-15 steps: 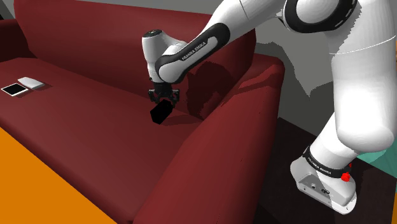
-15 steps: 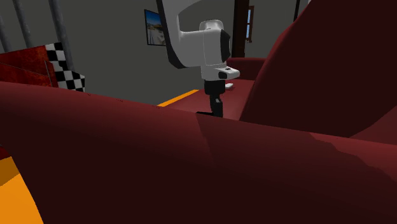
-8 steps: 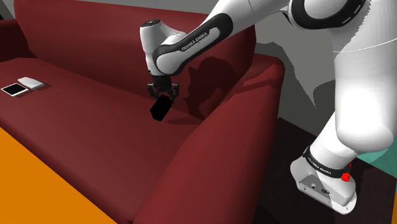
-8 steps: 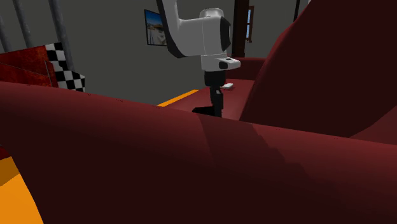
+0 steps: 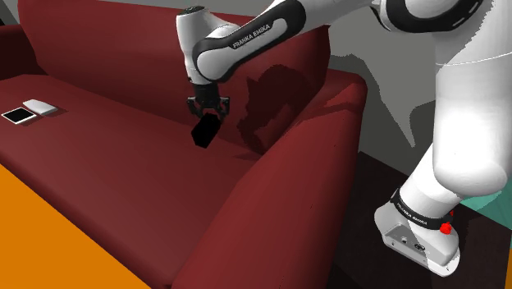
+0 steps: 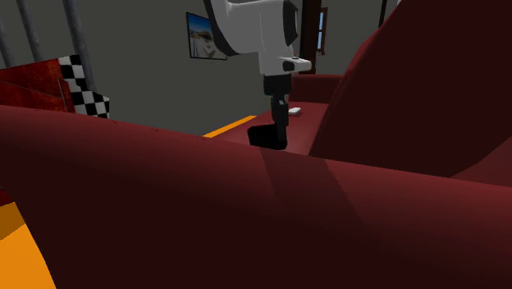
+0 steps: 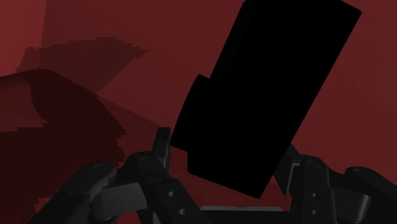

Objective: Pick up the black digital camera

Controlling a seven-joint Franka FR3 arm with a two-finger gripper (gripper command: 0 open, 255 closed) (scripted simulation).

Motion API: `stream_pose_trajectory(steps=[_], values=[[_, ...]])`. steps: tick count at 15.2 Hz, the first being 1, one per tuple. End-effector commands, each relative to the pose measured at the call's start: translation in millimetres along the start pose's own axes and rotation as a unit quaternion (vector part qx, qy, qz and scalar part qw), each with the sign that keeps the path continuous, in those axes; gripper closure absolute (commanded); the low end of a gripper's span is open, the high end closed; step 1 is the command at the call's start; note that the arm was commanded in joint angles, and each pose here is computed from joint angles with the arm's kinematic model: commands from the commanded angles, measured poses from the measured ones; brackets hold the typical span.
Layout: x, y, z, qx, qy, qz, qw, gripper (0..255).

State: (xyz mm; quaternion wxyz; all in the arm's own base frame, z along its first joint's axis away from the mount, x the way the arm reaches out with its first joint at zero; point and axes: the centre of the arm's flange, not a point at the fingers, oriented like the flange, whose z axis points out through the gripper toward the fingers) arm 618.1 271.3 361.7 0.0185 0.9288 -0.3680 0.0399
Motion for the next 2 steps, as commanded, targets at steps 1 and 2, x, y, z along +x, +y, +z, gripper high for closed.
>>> stream_pose_trajectory(steps=[1,2], values=[[0.7,0.5,-7.2,0.0,0.0,0.0,1.0,255],[0.8,0.4,-7.2,0.0,0.0,0.0,1.0,255]])
